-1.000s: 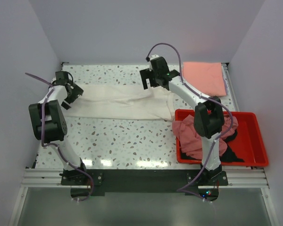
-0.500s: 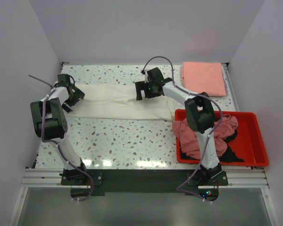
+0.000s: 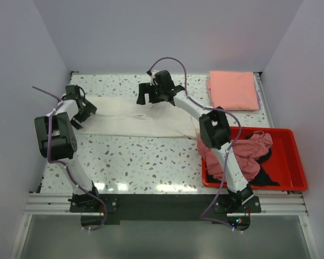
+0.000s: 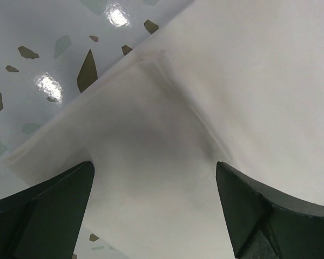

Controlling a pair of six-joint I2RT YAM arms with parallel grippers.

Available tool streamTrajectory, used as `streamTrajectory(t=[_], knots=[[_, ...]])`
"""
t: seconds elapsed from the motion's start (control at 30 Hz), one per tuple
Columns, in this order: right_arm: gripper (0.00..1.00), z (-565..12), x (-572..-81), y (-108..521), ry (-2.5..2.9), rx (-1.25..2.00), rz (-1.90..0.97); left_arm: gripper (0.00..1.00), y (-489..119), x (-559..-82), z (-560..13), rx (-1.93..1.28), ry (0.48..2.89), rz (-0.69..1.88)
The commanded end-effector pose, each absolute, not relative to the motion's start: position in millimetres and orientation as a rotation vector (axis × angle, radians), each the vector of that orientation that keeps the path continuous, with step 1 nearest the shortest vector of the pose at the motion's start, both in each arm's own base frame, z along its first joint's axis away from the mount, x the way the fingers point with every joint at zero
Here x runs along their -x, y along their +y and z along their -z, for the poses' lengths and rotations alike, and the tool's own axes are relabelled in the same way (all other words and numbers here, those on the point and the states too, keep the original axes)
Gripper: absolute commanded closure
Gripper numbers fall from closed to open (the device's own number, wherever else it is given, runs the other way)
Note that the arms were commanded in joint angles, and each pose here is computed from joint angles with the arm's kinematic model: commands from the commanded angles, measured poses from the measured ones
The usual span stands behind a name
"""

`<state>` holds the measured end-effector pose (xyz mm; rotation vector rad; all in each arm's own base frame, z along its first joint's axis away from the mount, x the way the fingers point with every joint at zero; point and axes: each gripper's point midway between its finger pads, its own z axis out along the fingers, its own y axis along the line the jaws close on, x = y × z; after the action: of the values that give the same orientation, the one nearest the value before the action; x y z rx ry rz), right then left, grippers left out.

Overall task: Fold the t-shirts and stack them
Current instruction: Fold the tshirt

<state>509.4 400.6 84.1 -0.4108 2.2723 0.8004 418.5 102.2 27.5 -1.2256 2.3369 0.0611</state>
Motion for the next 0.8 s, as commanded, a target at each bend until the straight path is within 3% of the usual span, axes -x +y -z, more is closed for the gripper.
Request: streamTrajectory(t=[0.0,0.23,0.3,0.33,0.47,0.6,0.77], knots=[[0.01,-156.0,-518.2,414.4,2.112,0.404,-0.847,0.0,107.1,-435.2,-67.1,1.169,2.242,-0.011],[0.01,-166.4,-492.1,347.8,2.251,0.253,-0.554,0.0,99.0,-465.0,-105.8,1.085,2.179,0.101],[0.01,-127.6,-466.9,318.3,2.365,0.193,-0.441,0.0,94.7,-474.2,-105.0,1.065,2.172,0.123],[0.01,-142.6,-457.8,309.0,2.345,0.167,-0.436,0.0,90.1,-477.7,-102.7,1.053,2.179,0.15],[0.01,-98.4,-433.5,273.3,2.42,0.046,-0.335,0.0,72.7,-496.0,-73.0,1.025,2.235,0.247],[0.01,-69.9,-433.1,257.8,2.517,-0.023,-0.281,0.0,63.8,-500.8,-52.8,1.015,2.293,0.226],[0.01,-37.6,-455.2,247.9,2.59,-0.017,-0.202,0.0,64.1,-474.4,-36.4,1.033,2.375,0.17]])
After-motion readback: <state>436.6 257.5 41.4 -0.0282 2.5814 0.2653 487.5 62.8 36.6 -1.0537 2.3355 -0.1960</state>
